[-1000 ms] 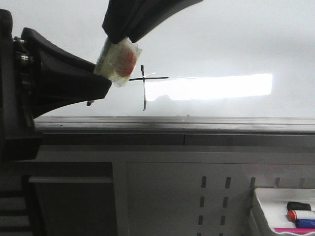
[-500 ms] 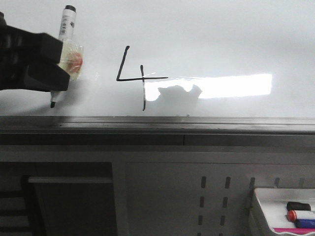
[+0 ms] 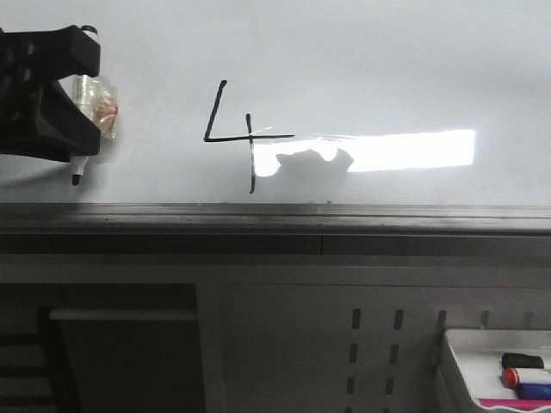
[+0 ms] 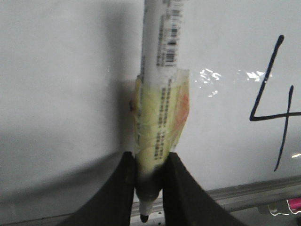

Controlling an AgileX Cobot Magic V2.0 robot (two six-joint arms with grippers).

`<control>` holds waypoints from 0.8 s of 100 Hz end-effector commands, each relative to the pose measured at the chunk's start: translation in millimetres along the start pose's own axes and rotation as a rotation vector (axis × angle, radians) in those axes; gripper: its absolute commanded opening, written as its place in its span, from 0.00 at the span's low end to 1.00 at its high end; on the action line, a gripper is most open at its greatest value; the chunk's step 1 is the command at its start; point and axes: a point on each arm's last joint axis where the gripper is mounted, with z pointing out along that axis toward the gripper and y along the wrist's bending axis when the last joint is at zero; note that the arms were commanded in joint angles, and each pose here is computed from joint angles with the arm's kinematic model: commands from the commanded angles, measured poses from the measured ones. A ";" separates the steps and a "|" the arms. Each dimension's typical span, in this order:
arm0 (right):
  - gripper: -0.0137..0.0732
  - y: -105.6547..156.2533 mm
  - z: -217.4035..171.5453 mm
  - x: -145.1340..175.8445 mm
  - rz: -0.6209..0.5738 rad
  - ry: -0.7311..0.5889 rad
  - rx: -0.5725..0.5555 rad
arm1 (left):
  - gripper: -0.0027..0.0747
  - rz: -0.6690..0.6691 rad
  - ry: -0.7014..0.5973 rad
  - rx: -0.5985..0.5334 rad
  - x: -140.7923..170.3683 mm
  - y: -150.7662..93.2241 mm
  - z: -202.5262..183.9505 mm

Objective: Write number 4 on whiteboard

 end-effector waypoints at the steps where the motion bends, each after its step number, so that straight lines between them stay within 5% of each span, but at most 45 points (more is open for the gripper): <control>1: 0.71 -2.3 -17.2 -19.8 -0.015 -0.131 0.020 | 0.02 -0.030 -0.092 0.025 -18.3 -5.9 -1.3; 27: 0.71 -2.0 -17.0 -17.5 -0.015 -0.106 0.016 | 0.44 -0.030 -0.090 0.023 -20.2 -6.4 2.9; 55: 0.67 -2.7 -20.3 -16.1 -0.041 -0.092 0.028 | 0.46 -0.006 -0.116 0.037 -24.0 -8.8 -8.2; 66: 0.51 -2.7 -26.3 -13.2 -0.052 -0.083 0.033 | 0.45 0.017 -0.166 0.060 -29.7 -12.1 -27.2; 80: 0.13 -1.7 -40.3 -1.8 -0.054 -0.119 0.039 | 0.36 0.069 -0.256 0.092 -33.3 -14.7 -62.2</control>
